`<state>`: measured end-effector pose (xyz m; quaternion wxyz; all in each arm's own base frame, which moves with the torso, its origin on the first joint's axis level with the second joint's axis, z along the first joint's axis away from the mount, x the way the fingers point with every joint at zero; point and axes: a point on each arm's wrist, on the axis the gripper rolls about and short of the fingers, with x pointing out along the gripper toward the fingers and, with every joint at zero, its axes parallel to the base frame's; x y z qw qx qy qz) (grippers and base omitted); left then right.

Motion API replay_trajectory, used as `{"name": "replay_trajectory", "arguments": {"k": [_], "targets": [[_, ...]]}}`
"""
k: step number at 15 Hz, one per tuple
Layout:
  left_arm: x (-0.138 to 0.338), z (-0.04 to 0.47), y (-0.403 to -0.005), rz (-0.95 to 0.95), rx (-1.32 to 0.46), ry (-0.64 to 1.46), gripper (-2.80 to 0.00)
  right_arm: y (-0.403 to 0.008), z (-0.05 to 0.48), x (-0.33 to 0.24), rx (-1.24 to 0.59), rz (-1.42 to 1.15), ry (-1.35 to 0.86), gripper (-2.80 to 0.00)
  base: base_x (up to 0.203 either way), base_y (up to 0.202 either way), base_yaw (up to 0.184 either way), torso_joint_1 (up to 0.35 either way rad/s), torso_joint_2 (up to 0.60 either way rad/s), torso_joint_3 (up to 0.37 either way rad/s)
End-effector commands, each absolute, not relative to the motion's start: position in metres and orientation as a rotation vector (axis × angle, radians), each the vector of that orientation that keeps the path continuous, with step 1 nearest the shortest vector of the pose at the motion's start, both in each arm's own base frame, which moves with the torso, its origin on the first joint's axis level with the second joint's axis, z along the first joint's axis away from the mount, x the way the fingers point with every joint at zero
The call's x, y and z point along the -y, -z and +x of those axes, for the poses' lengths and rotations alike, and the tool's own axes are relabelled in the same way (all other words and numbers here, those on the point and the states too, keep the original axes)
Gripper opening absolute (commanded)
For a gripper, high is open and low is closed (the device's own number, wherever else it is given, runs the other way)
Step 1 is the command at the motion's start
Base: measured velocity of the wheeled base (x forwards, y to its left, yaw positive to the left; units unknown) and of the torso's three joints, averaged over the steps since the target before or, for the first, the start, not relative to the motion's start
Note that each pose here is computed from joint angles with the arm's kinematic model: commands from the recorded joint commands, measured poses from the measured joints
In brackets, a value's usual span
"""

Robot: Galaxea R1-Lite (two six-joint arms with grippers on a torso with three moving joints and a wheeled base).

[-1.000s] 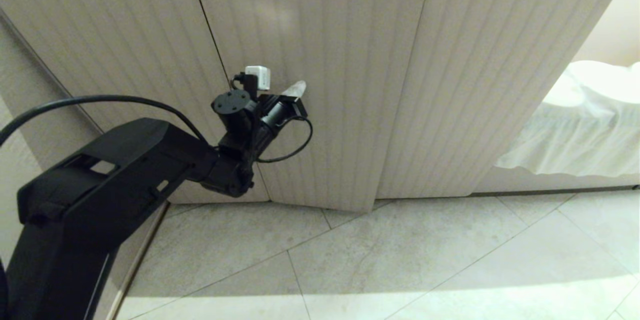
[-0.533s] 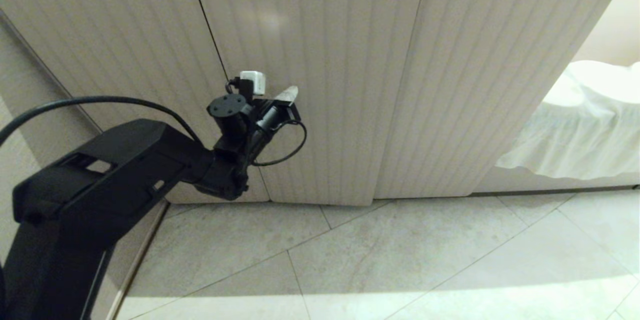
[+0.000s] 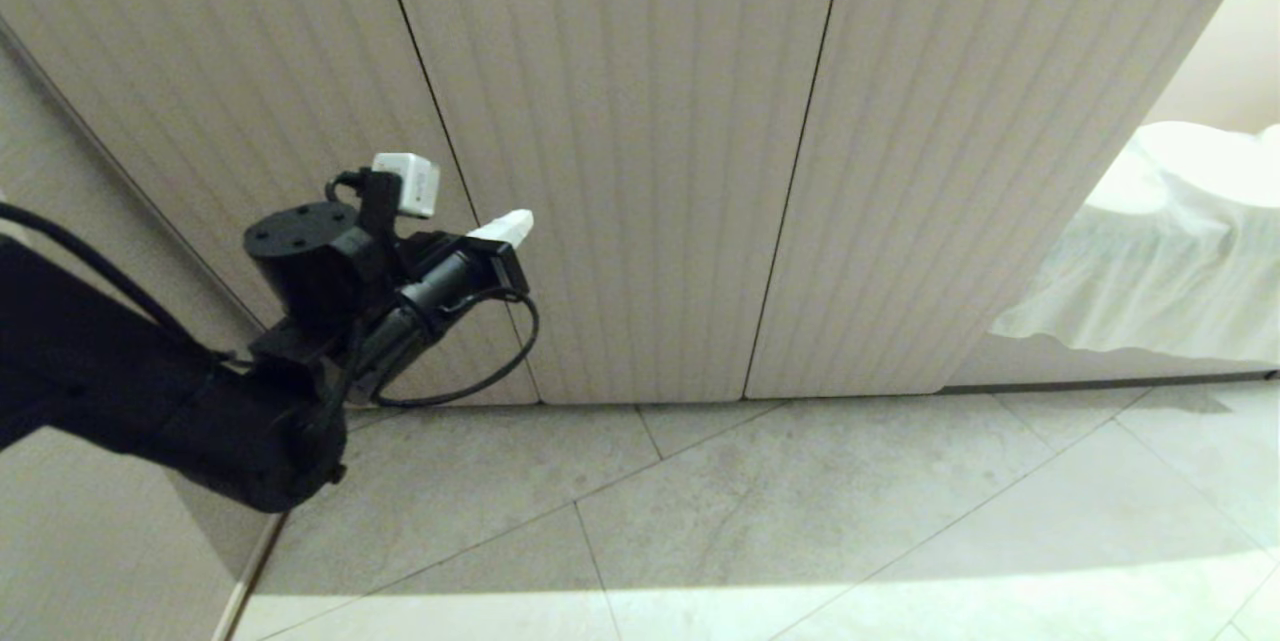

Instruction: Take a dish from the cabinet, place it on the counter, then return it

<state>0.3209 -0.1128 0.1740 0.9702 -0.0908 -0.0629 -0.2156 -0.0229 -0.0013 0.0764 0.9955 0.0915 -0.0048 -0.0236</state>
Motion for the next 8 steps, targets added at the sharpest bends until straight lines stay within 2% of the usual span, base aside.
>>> {"name": "replay_trajectory", "arguments": {"k": [1, 8], "targets": [[0.095, 0.282, -0.208, -0.155, 0.217, 0.419, -2.8, -0.076, -0.023, 0.001, 0.011, 0.184, 0.048, -2.8, 0.0, 0.0, 0.0, 0.0, 0.0, 0.0], [0.063, 0.228, -0.202, 0.017, 0.201, 0.238, -2.8, -0.076, -0.023, 0.001, 0.011, 0.184, 0.047, -2.8, 0.0, 0.0, 0.0, 0.0, 0.0, 0.0]]}}
